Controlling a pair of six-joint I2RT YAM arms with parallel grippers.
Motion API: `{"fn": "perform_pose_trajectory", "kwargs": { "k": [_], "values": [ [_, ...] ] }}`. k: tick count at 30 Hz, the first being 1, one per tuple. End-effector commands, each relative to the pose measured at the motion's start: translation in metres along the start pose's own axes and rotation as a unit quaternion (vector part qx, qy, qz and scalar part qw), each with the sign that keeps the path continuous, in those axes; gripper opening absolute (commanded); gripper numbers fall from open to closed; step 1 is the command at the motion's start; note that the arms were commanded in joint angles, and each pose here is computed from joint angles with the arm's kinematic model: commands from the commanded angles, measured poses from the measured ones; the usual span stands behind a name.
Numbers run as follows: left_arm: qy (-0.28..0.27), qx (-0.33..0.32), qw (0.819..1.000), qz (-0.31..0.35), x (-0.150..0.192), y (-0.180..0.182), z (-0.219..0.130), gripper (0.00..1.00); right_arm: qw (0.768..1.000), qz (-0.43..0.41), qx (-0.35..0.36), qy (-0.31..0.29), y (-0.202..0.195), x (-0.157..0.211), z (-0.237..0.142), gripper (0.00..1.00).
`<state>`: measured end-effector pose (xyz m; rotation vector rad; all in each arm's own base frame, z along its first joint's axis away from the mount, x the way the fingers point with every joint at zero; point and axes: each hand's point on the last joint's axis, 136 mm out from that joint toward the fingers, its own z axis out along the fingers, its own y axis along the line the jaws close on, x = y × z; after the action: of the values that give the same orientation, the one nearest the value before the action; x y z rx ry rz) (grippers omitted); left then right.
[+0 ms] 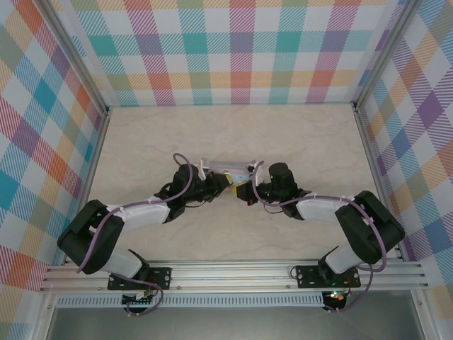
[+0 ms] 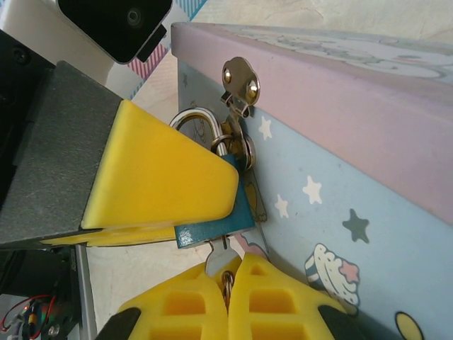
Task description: Unlock a padlock with a key
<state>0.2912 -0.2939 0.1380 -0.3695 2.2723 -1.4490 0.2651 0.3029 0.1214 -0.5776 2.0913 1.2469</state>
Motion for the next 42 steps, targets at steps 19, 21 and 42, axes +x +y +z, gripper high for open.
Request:
{"fn": "perform_pose_trajectory", "kwargs": {
  "k": [19,21,42],
  "values": [
    [0.002,-0.007,1.0,0.009,0.006,0.0,0.0,0.0,0.996,-0.062,0.061,-0.026,-0.019,-0.005,-0.035,0.4],
    [-0.004,-0.01,1.0,0.004,0.004,0.0,-0.001,0.0,0.993,-0.078,0.077,-0.033,-0.022,-0.004,-0.041,0.44],
    [0.008,-0.018,0.998,-0.064,0.009,0.011,0.006,0.0,0.9,-0.387,0.2,-0.023,0.001,0.006,-0.03,0.57]
  ]
}}
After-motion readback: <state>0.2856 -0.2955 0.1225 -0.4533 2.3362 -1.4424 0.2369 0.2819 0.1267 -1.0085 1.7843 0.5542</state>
